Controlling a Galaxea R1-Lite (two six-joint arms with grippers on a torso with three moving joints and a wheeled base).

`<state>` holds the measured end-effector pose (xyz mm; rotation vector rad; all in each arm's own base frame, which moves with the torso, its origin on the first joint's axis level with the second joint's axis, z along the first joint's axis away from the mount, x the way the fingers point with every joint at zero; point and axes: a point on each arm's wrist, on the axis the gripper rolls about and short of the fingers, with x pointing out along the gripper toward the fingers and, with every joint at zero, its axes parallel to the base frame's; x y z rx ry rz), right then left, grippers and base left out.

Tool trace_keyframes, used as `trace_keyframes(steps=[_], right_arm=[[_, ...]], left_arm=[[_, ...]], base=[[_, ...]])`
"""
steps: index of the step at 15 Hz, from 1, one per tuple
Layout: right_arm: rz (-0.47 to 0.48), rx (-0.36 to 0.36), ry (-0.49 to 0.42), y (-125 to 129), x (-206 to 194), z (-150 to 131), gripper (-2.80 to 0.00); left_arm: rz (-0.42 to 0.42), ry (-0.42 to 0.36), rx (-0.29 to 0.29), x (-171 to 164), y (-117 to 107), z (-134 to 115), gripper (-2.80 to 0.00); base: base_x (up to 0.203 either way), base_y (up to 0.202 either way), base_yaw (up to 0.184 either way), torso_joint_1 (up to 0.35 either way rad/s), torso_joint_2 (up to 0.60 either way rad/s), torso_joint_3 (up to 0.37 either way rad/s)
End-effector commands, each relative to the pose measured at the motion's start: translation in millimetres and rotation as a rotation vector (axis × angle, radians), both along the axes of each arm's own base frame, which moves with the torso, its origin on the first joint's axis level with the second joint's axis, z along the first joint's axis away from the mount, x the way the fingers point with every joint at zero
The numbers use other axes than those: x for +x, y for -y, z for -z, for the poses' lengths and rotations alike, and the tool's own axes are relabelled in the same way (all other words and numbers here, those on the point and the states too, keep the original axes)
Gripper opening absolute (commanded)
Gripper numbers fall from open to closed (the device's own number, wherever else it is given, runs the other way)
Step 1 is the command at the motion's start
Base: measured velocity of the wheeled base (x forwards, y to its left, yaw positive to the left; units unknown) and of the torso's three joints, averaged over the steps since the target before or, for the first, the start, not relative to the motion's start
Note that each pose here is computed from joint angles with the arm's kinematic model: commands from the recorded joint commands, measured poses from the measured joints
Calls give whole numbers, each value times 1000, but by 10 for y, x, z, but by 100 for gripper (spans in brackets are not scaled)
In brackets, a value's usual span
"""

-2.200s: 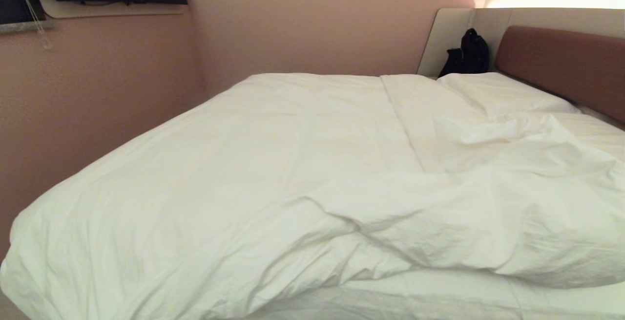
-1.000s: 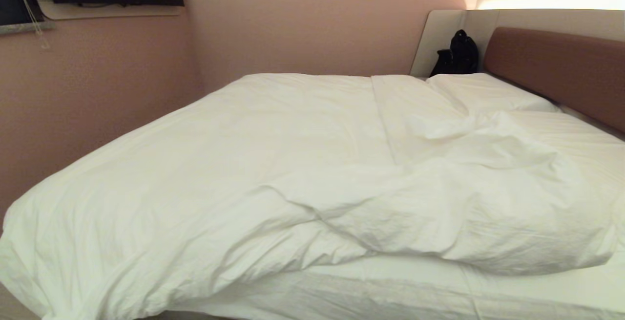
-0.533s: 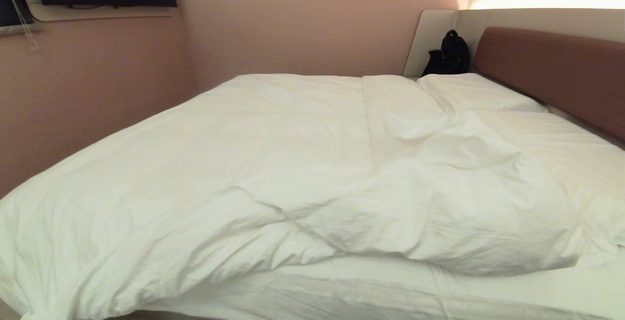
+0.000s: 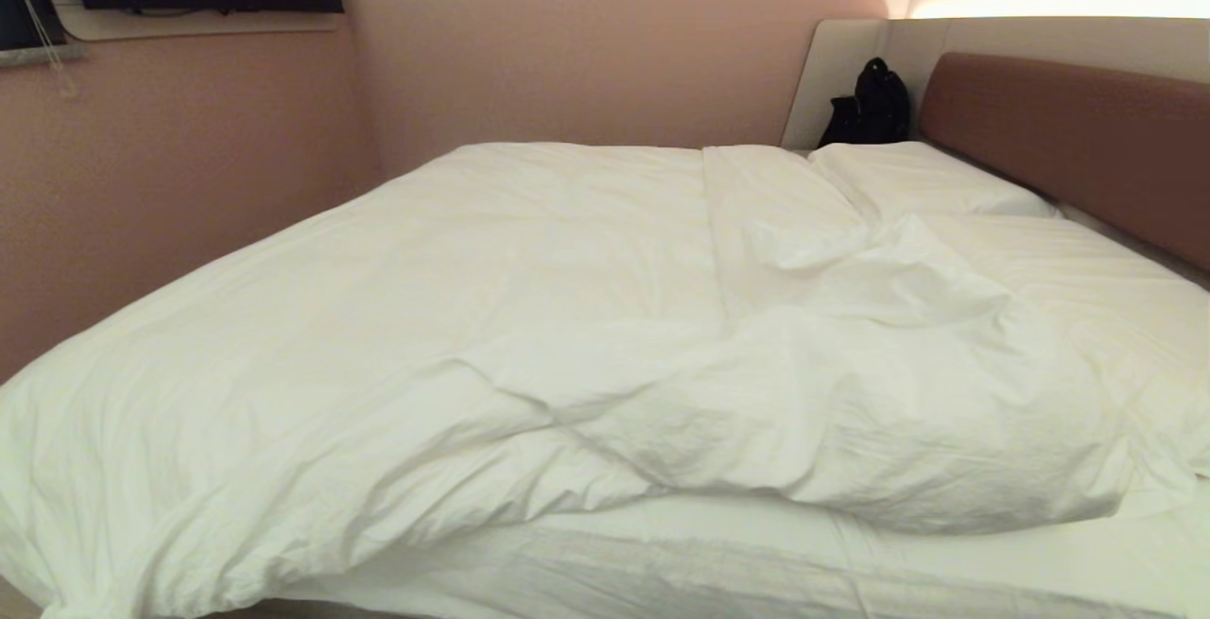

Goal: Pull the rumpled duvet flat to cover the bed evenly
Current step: Hold the folded corner of the quilt

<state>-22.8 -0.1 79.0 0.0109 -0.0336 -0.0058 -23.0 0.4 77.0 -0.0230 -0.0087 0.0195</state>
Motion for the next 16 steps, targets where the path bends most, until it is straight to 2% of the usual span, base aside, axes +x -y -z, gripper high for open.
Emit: trace_keyframes(steps=[1,16], right_arm=[[1,0,2,0,0,-1,-280],[0,-5,0,0,0,0,-280]], left_arm=[[-1,1,0,0,0,0,-280],[-2,1,0,0,0,0,-280]], base=[[0,0,0,0,0,0],[0,0,0,0,0,0]])
